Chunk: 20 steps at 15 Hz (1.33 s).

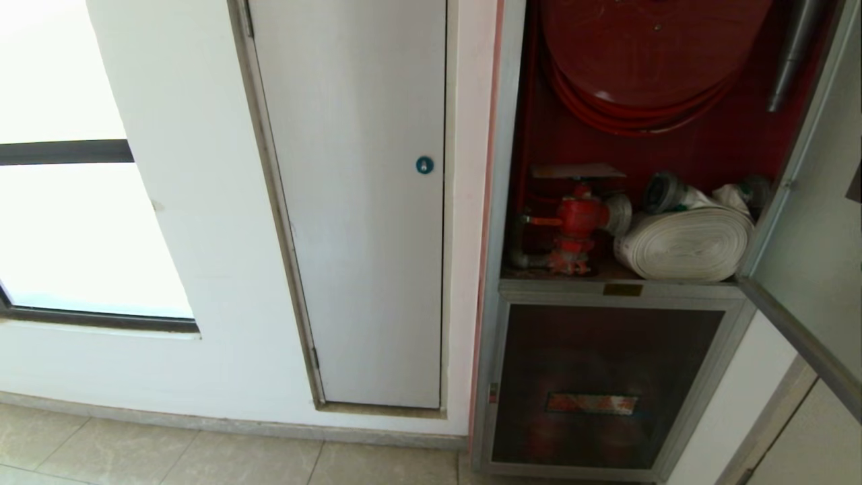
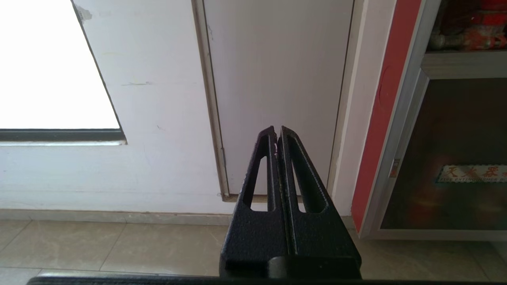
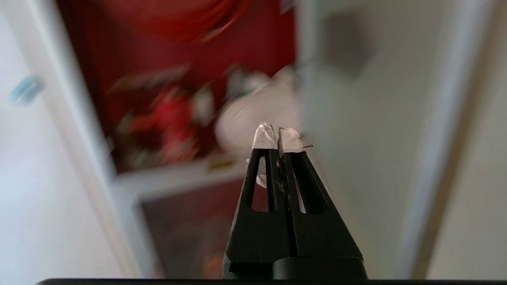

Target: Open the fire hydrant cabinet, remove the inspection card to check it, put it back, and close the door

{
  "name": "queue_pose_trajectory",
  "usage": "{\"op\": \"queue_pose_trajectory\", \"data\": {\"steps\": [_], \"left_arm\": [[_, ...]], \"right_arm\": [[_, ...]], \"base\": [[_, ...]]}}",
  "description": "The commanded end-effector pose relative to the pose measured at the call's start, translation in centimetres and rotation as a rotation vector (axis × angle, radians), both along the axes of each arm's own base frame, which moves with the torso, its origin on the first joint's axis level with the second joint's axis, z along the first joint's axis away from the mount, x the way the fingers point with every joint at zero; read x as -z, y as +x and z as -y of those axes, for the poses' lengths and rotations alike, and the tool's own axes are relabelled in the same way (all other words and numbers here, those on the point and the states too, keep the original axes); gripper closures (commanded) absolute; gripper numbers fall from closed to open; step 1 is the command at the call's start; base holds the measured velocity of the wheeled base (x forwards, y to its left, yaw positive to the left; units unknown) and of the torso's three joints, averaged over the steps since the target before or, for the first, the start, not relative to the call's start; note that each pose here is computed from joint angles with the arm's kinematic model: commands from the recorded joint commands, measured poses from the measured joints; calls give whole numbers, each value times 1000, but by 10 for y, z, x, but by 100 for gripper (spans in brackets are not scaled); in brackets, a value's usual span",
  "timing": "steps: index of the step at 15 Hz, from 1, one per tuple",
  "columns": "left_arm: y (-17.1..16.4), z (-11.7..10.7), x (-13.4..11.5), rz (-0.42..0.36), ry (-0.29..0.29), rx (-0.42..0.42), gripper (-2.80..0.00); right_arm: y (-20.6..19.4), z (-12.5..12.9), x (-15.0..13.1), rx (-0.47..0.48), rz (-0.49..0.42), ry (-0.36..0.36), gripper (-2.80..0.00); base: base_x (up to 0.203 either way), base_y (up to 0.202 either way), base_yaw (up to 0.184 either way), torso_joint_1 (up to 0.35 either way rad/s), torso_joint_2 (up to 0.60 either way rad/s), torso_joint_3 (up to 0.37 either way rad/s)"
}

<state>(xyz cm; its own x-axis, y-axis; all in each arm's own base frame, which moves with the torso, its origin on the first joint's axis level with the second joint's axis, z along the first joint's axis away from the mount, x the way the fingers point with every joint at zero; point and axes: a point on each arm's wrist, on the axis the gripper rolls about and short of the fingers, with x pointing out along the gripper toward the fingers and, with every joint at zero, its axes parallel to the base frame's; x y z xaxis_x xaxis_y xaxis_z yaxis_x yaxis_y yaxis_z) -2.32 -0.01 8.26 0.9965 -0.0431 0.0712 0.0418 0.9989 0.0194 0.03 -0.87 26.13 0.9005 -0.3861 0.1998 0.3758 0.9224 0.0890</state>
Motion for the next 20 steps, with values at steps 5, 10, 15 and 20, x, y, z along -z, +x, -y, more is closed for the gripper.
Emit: {"op": "queue_pose_trajectory", "data": {"steps": [5, 10, 15, 20], "left_arm": [[2, 0, 8, -29, 1, -2, 0], [2, 0, 7, -27, 1, 0, 0], [2, 0, 8, -28, 0, 0, 0], [2, 0, 7, -27, 0, 0, 0]], "right_arm": [[30, 8, -43, 298, 168, 53, 0], [13, 9, -64, 493, 462, 19, 0], [34, 24, -34, 650, 496, 19, 0], [48, 47, -18, 760, 552, 95, 0]], "base": [[0, 0, 0, 0, 0, 0], [0, 0, 0, 0, 0, 0], [0, 0, 0, 0, 0, 0], [0, 0, 0, 0, 0, 0]]}}
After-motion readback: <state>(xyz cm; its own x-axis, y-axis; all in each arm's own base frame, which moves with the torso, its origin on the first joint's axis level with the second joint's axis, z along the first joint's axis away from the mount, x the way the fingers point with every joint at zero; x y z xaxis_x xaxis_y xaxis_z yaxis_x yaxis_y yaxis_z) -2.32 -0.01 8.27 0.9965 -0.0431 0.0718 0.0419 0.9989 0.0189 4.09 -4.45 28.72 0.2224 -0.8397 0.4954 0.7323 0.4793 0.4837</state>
